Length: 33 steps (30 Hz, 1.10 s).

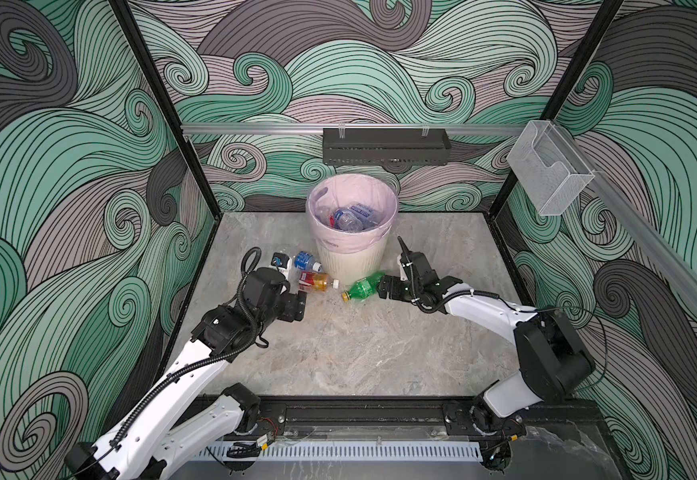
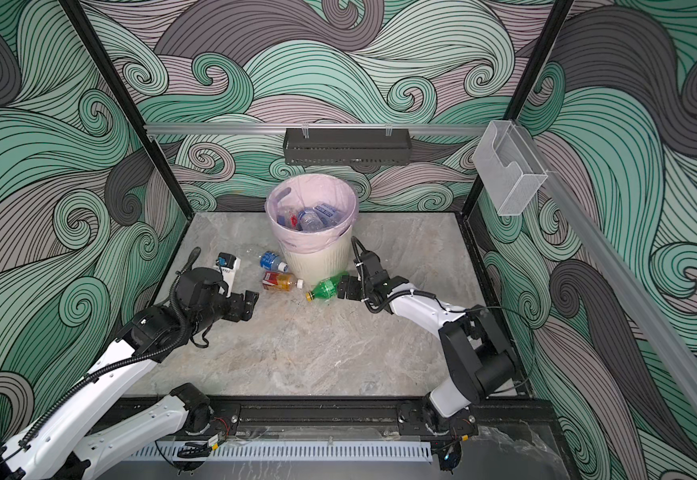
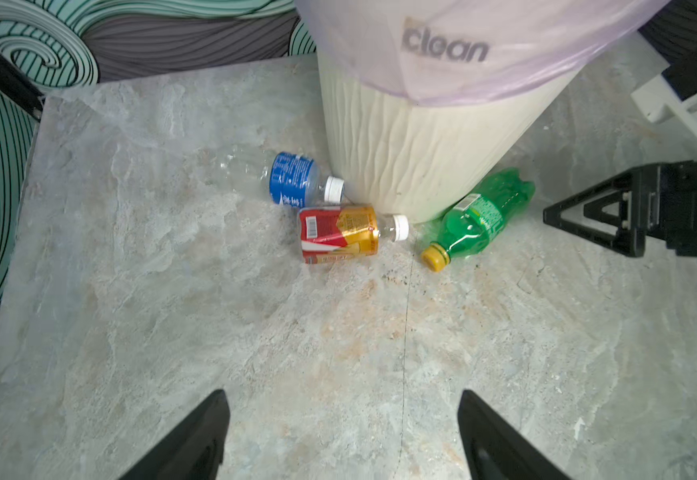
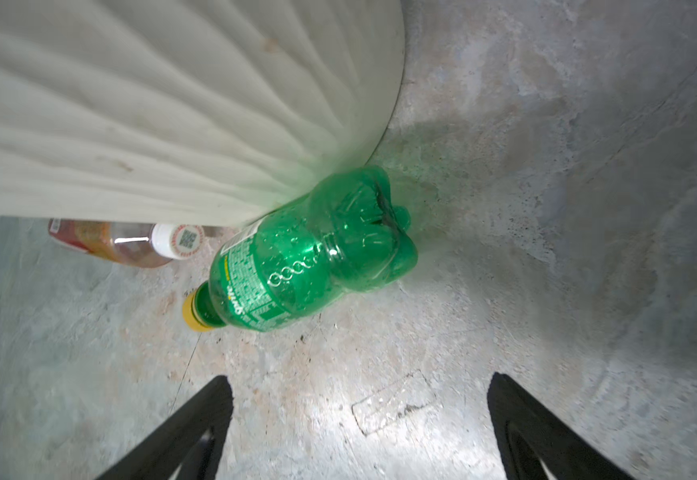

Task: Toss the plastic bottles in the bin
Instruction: 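Withdraw the left gripper while the right gripper reaches for the green Sprite bottle, then close the right gripper on the green Sprite bottle's base and lift it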

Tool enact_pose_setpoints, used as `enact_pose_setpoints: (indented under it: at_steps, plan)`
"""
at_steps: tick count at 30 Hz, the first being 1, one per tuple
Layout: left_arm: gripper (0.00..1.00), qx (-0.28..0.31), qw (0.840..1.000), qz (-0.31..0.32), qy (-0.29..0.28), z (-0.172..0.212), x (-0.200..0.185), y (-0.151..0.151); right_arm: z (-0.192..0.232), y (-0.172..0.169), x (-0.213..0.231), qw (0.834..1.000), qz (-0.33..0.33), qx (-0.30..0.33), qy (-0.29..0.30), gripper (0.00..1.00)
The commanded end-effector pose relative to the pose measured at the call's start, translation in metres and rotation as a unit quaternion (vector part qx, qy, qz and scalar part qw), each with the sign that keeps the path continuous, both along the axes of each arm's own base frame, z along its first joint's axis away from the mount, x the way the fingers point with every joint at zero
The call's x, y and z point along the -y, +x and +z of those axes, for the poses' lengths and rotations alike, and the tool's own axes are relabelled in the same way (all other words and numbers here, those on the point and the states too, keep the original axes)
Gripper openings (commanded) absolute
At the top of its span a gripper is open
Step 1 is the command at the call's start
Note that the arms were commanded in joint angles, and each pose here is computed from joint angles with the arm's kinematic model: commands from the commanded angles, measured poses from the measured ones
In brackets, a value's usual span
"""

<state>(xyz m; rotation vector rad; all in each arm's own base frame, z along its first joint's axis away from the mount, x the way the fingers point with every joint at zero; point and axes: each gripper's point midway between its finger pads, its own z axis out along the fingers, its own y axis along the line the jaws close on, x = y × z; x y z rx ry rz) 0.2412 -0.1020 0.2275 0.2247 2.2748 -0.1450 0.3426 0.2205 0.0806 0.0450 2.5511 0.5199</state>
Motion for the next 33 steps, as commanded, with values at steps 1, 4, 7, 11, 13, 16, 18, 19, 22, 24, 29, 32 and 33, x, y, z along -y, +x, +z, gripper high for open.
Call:
enact_pose_setpoints:
  at_steps: [1, 4, 7, 11, 13, 16, 18, 19, 22, 24, 29, 32, 33]
  plan:
    - [0.87, -0.004, 0.999, 0.032, -0.007, -0.008, -0.013, -0.006, 0.005, 0.022, -0.003, 0.997, -0.067, 0.028, 0.017, 0.97]
    - [0.87, -0.003, 0.999, 0.034, -0.016, -0.016, -0.012, -0.008, -0.002, 0.028, -0.010, 0.996, -0.078, 0.030, 0.027, 0.96]
    - [0.87, -0.006, 0.999, 0.032, -0.018, -0.021, -0.011, -0.007, -0.006, 0.035, -0.018, 0.995, -0.079, 0.038, 0.046, 0.97]
    - [0.87, -0.014, 1.000, 0.024, -0.014, -0.028, -0.007, -0.007, -0.015, 0.043, -0.022, 0.993, -0.093, 0.042, 0.059, 0.96]
    - [0.87, -0.017, 0.999, 0.023, -0.013, -0.030, -0.007, -0.007, -0.019, 0.046, -0.024, 0.992, -0.097, 0.041, 0.063, 0.95]
    - [0.87, -0.020, 0.999, 0.024, -0.010, -0.034, -0.007, -0.007, -0.029, 0.051, -0.026, 0.993, -0.101, 0.034, 0.057, 0.94]
    - [0.88, -0.021, 0.999, 0.024, -0.010, -0.035, -0.008, -0.007, -0.036, 0.052, -0.027, 0.994, -0.097, 0.029, 0.049, 0.93]
    - [0.88, -0.022, 0.999, 0.024, -0.009, -0.035, -0.008, -0.007, -0.038, 0.052, -0.027, 0.994, -0.094, 0.028, 0.044, 0.93]
    - [0.88, -0.024, 0.999, 0.028, -0.004, -0.036, -0.011, -0.009, -0.044, 0.048, -0.022, 0.996, -0.087, 0.022, 0.023, 0.90]
    - [0.88, -0.024, 0.999, 0.031, 0.000, -0.037, -0.013, -0.010, -0.045, 0.043, -0.018, 0.997, -0.074, 0.020, 0.005, 0.88]
    - [0.88, -0.023, 0.999, 0.031, 0.003, -0.038, -0.013, -0.009, -0.040, 0.027, 0.004, 0.997, -0.043, 0.028, -0.058, 0.85]
    - [0.88, -0.025, 0.999, 0.028, 0.004, -0.040, -0.011, -0.007, -0.031, 0.018, 0.013, 0.995, -0.007, 0.032, -0.099, 0.86]
    - [0.88, -0.027, 0.999, 0.027, 0.004, -0.041, -0.010, -0.006, -0.028, 0.014, 0.016, 0.993, 0.005, 0.030, -0.112, 0.86]
